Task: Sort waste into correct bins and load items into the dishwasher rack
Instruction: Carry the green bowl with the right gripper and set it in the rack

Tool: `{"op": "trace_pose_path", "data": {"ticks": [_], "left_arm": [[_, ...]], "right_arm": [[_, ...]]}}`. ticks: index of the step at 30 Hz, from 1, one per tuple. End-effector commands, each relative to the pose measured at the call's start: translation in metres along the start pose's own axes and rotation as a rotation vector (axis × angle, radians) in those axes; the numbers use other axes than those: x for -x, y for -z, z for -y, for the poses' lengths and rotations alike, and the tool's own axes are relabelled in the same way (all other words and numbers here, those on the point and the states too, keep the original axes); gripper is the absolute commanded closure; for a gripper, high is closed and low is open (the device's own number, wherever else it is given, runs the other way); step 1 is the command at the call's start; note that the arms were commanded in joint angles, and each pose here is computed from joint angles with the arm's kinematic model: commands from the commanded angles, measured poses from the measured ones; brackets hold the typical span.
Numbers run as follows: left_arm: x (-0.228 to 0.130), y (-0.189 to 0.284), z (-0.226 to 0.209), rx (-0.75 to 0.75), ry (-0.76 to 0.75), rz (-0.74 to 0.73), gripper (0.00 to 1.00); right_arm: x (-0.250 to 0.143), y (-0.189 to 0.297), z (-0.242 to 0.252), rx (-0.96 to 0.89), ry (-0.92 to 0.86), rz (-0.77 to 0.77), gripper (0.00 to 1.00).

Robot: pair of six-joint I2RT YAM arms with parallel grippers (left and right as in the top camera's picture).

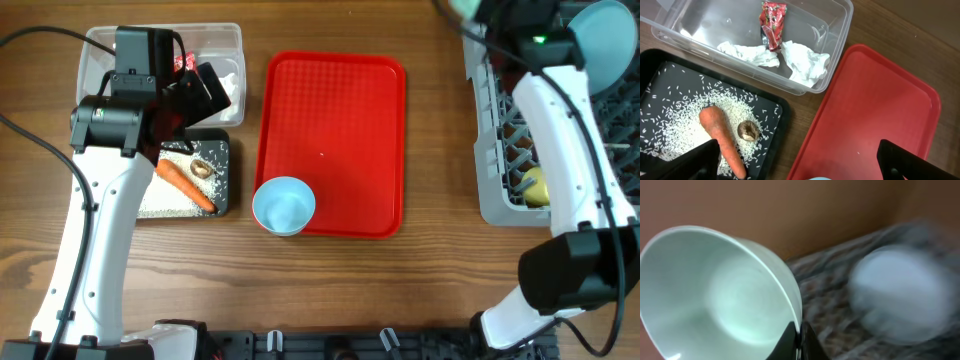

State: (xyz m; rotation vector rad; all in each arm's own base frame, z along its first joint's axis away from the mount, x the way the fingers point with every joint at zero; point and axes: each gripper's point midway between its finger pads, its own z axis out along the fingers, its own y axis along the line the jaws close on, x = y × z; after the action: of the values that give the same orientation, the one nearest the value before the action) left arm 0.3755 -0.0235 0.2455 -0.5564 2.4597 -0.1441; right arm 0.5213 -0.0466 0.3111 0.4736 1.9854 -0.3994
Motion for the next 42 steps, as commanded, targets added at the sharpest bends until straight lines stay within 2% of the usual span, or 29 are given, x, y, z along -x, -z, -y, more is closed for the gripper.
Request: {"op": "trace_pose_path", "data": {"ticks": [1, 8, 13, 16, 20, 32, 42], "left_arm": [[0.004, 0.000, -0.004, 0.017, 0.004, 0.012, 0.00], [0.004, 0.000, -0.004, 0.018, 0.004, 0.012, 0.00], [0.004, 0.000, -0.004, 0.017, 0.004, 0.012, 0.00], [0.004, 0.000, -0.004, 0.018, 0.004, 0.012, 0.00], [0.004, 0.000, -0.004, 0.017, 0.004, 0.012, 0.00], [0.004, 0.000, -0.004, 0.017, 0.004, 0.012, 0.00], [0.004, 0.000, -0.004, 0.018, 0.004, 0.012, 0.00]], "right_arm": [[0.002, -0.022, 0.044, -0.266, 0.177, 0.031, 0.96], [0.005, -0.057, 0.095, -0.626, 0.432, 0.023, 0.96], [-0.004, -0.082, 0.087, -0.648, 0.635, -0.019, 0.95], [-0.018, -0.092, 0.087, -0.686, 0.785, -0.095, 0.95], [-0.032, -0.093, 0.096, -0.768, 0.872, -0.184, 0.95], [-0.044, -0.104, 0.089, -0.701, 0.926, -0.204, 0.96], [-0.066, -0.125, 0.062, -0.480, 1.070, -0.220, 0.96]]}}
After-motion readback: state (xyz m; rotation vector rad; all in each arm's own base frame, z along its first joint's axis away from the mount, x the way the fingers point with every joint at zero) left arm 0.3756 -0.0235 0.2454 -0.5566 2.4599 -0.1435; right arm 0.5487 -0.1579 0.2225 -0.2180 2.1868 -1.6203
